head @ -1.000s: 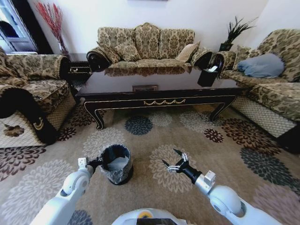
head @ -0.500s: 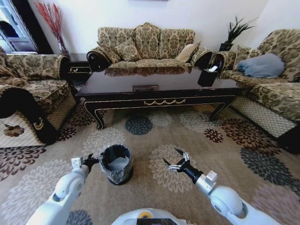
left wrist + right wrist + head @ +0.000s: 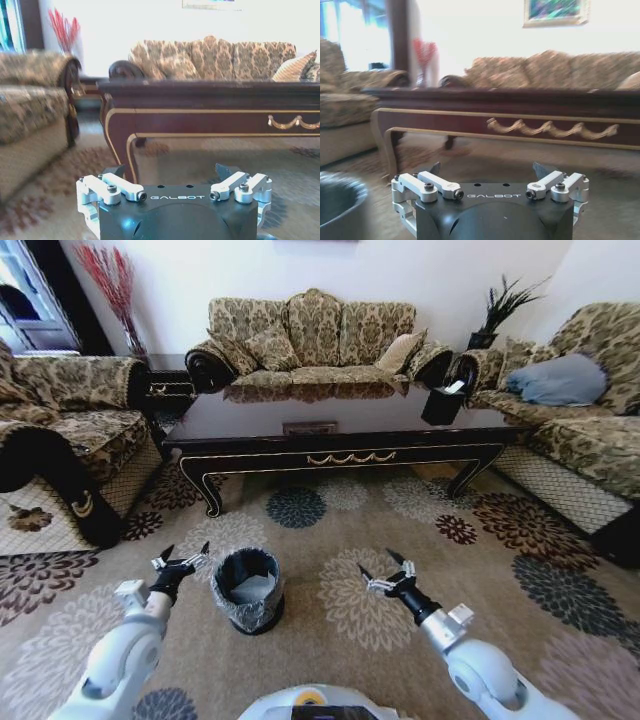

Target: Move to the front of the table and pick up the trash from the floor, then place it into the trash bin.

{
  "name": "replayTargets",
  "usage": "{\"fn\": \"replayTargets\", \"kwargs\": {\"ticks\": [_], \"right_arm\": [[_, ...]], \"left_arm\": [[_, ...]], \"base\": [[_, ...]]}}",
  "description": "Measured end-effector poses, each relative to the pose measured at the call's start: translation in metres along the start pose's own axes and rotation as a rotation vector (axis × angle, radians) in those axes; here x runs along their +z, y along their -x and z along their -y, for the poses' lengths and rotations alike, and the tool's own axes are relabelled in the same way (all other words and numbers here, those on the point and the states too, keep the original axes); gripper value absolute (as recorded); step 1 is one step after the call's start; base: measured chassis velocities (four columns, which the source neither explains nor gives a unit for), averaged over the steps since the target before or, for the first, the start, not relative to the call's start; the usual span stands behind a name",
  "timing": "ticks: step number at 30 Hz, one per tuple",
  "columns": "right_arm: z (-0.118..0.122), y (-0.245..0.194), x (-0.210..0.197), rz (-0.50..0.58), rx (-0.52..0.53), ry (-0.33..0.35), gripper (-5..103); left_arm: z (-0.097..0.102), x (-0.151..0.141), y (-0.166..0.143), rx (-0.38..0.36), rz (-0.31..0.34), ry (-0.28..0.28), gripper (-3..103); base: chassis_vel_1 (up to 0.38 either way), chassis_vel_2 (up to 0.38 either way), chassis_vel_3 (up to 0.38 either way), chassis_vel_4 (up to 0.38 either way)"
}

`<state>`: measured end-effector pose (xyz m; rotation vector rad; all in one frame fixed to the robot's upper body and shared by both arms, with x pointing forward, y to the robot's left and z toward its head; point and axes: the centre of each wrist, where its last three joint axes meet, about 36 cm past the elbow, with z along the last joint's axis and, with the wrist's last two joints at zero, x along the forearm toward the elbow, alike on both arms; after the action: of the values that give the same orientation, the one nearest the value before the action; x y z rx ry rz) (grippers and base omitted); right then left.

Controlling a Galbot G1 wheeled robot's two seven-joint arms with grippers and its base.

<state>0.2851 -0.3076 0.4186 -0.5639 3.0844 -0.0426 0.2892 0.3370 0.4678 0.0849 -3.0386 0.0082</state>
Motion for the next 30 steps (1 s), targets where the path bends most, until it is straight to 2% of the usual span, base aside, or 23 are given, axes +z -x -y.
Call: {"fn": "replayTargets", "kwargs": {"ticks": [1, 2, 6, 8, 12, 18, 24, 30], "right_arm": [[0.003, 0.000, 0.005, 0.032, 0.055, -0.013, 100], [0.003, -0.001, 0.007, 0.042, 0.082, -0.014, 100], [-0.002, -0.008, 0.017, 0.064, 0.159, -0.012, 100], [-0.002, -0.014, 0.026, 0.084, 0.233, -0.012, 100], [0.003, -0.023, 0.030, 0.101, 0.292, -0.014, 100], [0.011, -0.029, 0.023, 0.137, 0.301, -0.051, 100], [0.008, -0.029, 0.018, 0.155, 0.290, -0.051, 100], [0.002, -0.032, 0.020, 0.158, 0.270, -0.054, 100]], "left_arm": [[-0.001, 0.005, -0.008, -0.024, 0.040, 0.021, 100], [0.000, 0.009, -0.014, -0.037, 0.051, 0.016, 100], [0.001, 0.019, -0.030, -0.062, 0.062, -0.003, 100], [0.001, 0.028, -0.047, -0.075, 0.074, 0.003, 100], [0.002, 0.041, -0.068, -0.078, 0.081, 0.010, 100], [0.005, 0.051, -0.091, -0.066, 0.089, 0.025, 100], [0.012, 0.050, -0.099, -0.053, 0.115, 0.045, 100], [0.013, 0.055, -0.100, -0.056, 0.115, 0.038, 100]], "base": [[0.000, 0.000, 0.000, 0.000], [0.000, 0.000, 0.000, 0.000], [0.000, 0.000, 0.000, 0.000], [0.000, 0.000, 0.000, 0.000], [0.000, 0.000, 0.000, 0.000], [0.000, 0.000, 0.000, 0.000], [0.000, 0.000, 0.000, 0.000], [0.000, 0.000, 0.000, 0.000]]}}
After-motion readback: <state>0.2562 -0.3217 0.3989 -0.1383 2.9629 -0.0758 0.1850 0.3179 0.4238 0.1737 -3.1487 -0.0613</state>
